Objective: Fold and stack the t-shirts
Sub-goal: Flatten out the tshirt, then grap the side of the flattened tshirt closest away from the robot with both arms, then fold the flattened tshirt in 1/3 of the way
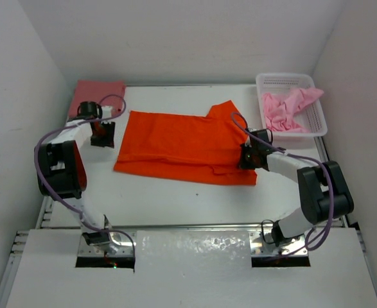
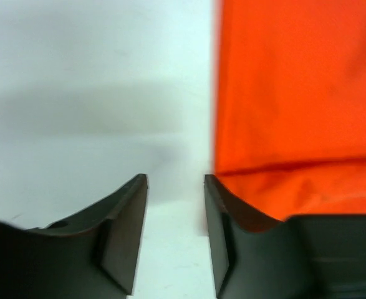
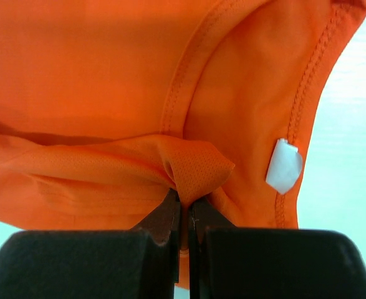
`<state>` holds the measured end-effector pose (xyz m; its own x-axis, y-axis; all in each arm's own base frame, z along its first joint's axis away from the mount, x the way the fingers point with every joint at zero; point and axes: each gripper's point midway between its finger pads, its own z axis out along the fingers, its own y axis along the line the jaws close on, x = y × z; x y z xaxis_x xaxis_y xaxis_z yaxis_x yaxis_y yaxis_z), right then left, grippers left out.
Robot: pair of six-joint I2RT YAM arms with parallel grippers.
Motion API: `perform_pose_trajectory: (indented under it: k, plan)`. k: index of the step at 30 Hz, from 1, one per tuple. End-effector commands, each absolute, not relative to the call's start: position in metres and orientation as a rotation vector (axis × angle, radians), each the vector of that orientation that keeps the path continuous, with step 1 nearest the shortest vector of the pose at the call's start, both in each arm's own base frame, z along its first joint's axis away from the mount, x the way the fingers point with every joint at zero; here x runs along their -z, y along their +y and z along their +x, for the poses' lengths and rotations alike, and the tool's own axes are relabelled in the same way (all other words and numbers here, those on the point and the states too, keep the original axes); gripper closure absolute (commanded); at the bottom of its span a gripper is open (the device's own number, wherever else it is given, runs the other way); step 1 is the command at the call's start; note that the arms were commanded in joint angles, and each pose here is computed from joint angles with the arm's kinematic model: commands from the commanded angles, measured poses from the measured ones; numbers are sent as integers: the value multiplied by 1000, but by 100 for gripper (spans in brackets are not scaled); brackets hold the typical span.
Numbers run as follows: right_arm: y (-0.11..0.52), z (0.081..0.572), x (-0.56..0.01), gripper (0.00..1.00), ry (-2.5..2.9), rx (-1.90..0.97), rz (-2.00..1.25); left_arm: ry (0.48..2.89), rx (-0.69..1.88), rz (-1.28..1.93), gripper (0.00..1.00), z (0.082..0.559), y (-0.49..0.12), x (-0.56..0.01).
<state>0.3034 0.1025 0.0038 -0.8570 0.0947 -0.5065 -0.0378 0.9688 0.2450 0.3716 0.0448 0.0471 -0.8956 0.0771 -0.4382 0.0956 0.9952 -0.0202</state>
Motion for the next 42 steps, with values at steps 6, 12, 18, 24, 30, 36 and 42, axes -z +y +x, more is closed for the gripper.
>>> perform_pose_trajectory:
  k: [6, 12, 18, 24, 30, 36, 42]
  plan:
    - [107, 350, -43, 100, 2450, -330, 19, 2457, 26, 122, 59, 424, 67, -111]
    - [109, 350, -46, 100, 2463, -342, -3, 2274, 107, 1064, 51, 369, 10, -91]
    - [115, 347, -39, 100, 2471, -391, 17, 1940, -233, 1337, 25, 375, 4, -98]
    - [114, 354, -46, 100, 2448, -378, 21, 2254, -50, 1015, 13, 409, 6, -75]
    - [98, 352, -33, 67, 2524, -250, 20, 2324, -80, 901, 13, 402, 6, -47]
    - [52, 340, -30, 25, 2595, 79, 35, 2452, -231, 643, 13, 409, 38, -44]
    - [39, 331, -64, 22, 2579, 158, 8, 2520, -26, 373, 13, 414, 43, -79]
